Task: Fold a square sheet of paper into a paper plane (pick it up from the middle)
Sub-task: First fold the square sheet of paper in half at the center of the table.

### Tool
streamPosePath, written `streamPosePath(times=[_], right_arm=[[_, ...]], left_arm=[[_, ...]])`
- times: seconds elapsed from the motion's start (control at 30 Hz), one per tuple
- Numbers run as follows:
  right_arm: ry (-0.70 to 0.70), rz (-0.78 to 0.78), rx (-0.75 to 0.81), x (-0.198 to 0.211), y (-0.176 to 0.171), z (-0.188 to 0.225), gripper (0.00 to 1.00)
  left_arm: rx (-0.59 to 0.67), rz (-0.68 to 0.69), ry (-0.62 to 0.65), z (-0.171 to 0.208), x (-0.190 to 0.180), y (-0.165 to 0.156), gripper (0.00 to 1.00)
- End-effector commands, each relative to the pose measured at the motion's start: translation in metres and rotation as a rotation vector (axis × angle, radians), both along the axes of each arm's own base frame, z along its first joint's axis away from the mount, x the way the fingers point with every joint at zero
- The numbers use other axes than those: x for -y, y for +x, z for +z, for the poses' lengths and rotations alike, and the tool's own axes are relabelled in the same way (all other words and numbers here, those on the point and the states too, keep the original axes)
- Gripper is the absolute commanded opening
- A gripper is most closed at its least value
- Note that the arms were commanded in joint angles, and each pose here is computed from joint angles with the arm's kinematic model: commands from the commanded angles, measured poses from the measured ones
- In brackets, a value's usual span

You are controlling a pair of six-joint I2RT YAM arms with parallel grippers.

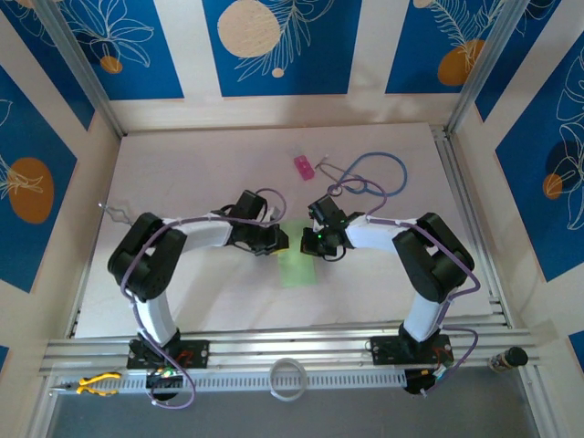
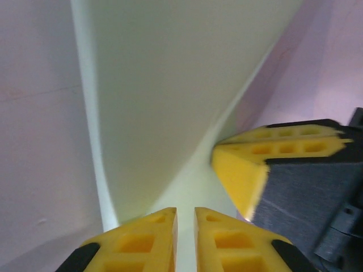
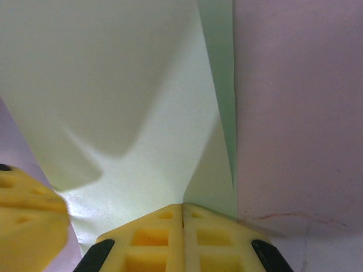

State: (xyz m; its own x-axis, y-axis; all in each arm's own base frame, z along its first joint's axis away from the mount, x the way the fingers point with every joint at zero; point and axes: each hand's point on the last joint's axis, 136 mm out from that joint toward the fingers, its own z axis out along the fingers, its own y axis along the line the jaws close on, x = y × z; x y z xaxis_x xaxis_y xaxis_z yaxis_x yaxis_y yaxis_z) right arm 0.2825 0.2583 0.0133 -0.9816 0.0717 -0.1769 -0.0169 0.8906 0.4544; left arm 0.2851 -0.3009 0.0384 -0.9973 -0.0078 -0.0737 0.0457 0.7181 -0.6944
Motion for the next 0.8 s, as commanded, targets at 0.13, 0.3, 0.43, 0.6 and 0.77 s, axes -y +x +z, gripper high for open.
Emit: streamPosePath(times=[0.13,0.3,0.43,0.6,0.77], right_arm=[[-0.206,0.004,-0.166,0.040,-0.042,-0.046,0.00],[-0.207,0.005,-0.166,0.040,-0.043,-0.046,0.00],[-0.212,0.005,-0.164,0.041,-0.042,-0.046,0.00],[-0.213,0.002,-0.164,0.042,-0.043,-0.046,0.00],[-0.217,0.001,-0.165,0.042,-0.043,-0.047,0.00]], left_arm=[[-0.017,0.004,0.064,-0.030,-0.018,0.000,0.17],[-0.072,0.022,0.072,-0.048,-0.027,-0.010,0.17],[-0.055,0.017,0.043,-0.030,-0.020,-0.004,0.17],[-0.001,-0.002,0.024,0.006,-0.011,0.013,0.14],[-0.005,-0.014,0.035,0.007,-0.007,0.023,0.06]])
